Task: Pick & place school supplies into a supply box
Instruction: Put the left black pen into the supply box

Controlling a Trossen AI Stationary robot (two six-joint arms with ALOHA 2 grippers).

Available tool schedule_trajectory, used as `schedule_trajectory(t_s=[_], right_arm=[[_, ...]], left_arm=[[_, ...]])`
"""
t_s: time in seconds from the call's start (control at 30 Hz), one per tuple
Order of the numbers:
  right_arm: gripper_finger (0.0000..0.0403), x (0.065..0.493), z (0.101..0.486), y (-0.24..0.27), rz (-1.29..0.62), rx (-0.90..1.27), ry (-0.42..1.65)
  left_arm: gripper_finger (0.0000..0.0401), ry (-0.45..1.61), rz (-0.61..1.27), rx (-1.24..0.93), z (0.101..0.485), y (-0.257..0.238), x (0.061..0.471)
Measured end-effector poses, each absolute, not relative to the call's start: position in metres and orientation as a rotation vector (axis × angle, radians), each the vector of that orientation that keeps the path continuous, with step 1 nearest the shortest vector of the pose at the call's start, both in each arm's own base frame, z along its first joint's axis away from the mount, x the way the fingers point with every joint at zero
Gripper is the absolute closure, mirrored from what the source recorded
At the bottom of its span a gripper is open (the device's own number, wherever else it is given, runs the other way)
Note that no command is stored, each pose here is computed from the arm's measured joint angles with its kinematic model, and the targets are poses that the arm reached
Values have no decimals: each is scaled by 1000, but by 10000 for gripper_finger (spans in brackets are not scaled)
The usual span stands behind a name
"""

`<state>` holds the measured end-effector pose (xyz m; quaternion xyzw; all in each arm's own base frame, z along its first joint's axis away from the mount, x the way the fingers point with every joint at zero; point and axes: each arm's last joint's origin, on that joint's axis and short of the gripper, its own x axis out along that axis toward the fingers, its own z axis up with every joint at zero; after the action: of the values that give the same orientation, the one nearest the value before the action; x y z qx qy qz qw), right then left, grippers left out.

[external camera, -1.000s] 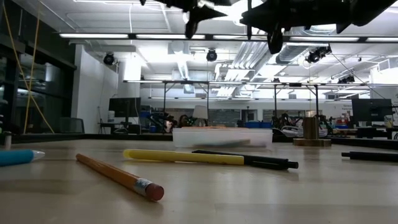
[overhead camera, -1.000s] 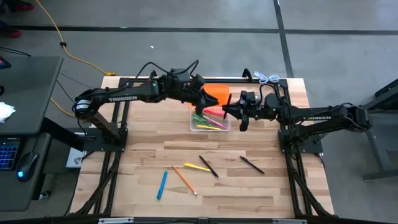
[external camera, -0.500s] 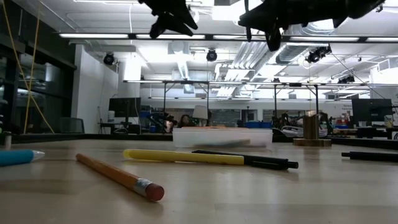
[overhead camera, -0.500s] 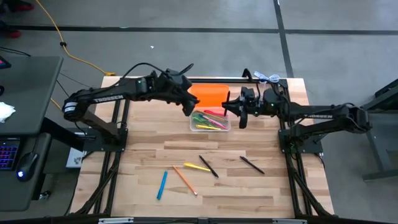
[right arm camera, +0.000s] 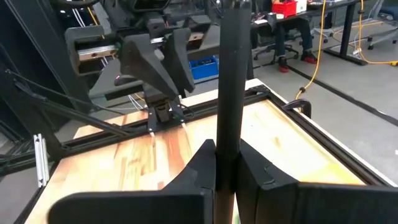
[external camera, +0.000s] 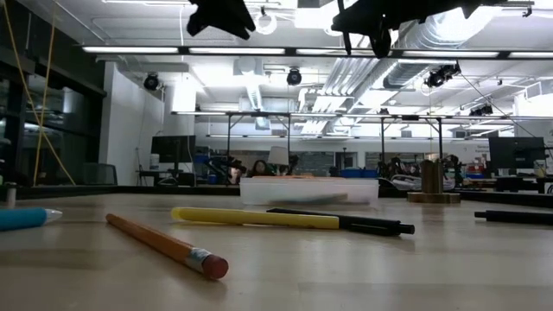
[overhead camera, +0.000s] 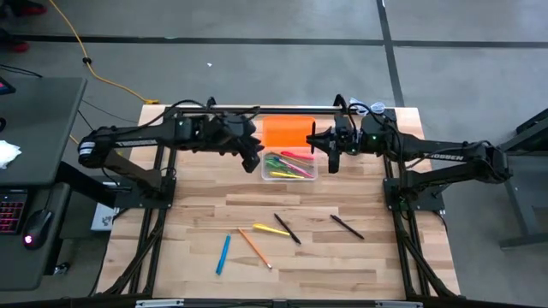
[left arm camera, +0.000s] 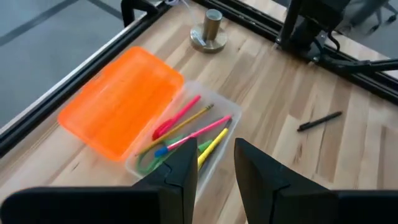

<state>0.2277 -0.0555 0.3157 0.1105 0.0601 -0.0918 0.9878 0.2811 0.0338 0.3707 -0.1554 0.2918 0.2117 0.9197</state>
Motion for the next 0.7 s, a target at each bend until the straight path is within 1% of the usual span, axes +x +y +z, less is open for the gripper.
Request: schedule_trajectory(t_s=[0.13, 0.43, 0.57, 0.7], right_arm=[[392, 228, 315, -55, -185, 223, 128], [392, 233, 308, -57, -187, 229, 162], [392, 244, 295, -59, -188, 243, 219], [392, 259, 286, -62, -189, 248, 287]], left_arm=[[268, 545, 437, -352, 359, 26, 267], [268, 347, 400, -483, 323, 12, 232], [268, 318, 382, -508, 308, 5, 221], [268, 308, 409, -531, 294, -1, 214]])
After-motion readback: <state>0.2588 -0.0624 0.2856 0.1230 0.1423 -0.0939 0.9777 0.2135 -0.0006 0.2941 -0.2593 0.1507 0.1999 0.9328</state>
